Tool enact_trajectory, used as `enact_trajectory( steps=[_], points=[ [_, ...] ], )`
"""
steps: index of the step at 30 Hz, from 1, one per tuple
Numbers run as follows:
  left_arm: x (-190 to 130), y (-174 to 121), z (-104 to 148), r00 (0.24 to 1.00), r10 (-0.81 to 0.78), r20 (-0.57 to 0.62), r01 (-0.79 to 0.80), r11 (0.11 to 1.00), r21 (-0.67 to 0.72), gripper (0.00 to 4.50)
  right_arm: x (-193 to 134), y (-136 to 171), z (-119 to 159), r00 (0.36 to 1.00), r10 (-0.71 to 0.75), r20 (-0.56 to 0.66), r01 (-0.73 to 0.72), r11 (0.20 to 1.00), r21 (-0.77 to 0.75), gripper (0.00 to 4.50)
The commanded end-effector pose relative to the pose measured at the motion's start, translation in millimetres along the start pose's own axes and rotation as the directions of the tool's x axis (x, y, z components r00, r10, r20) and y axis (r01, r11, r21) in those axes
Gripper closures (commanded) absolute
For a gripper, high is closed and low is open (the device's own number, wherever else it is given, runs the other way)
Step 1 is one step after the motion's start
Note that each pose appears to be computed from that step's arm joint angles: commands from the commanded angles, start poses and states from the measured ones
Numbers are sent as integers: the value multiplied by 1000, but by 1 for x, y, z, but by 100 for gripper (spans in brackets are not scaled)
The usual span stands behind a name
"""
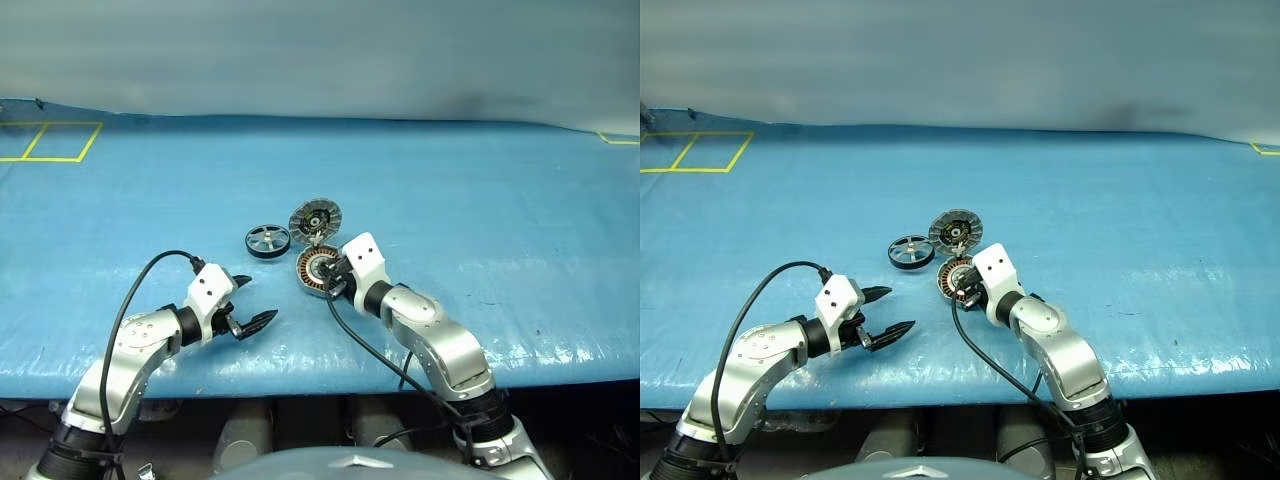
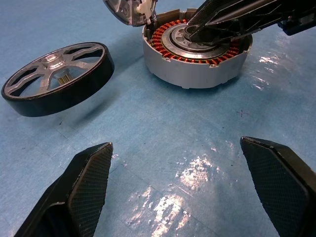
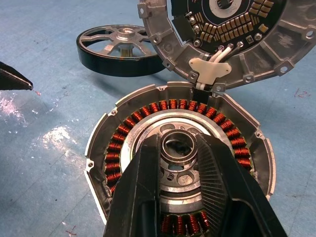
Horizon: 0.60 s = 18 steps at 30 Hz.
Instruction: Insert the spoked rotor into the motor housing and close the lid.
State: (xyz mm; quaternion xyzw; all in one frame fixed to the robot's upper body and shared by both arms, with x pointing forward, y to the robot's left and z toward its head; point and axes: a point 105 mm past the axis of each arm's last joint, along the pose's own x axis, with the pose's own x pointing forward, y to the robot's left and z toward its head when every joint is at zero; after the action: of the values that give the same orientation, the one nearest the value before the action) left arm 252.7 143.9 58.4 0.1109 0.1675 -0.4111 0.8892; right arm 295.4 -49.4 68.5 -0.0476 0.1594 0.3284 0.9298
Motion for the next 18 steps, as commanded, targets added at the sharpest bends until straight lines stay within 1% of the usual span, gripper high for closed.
enact_trajectory(
  steps=[1,2,5,7,9,15,18],
  points=[
    [-2,1,11,999,8,34,-9,999,31,0,-1,2,5,1000,2,23,-2,1000,17,305],
    [-3,1,11,999,7,34,-8,999,31,0,-1,3,6,1000,5,26,-6,1000,23,286],
    [-3,1,11,999,8,33,-9,999,32,0,-2,3,8,999,11,31,-12,1000,23,286],
    [-2,1,11,999,7,34,-8,999,32,0,-2,2,8,1000,8,28,-8,1000,19,252],
    [-2,1,11,999,6,34,-7,999,31,0,-2,1,8,1000,4,29,-5,1000,19,204],
    [-2,0,11,999,6,33,-7,1000,30,0,-9,2,21,997,15,72,-18,999,47,204],
    [-3,0,10,999,6,32,-7,1000,29,0,-13,2,28,995,13,97,-20,997,68,262]
  ],
)
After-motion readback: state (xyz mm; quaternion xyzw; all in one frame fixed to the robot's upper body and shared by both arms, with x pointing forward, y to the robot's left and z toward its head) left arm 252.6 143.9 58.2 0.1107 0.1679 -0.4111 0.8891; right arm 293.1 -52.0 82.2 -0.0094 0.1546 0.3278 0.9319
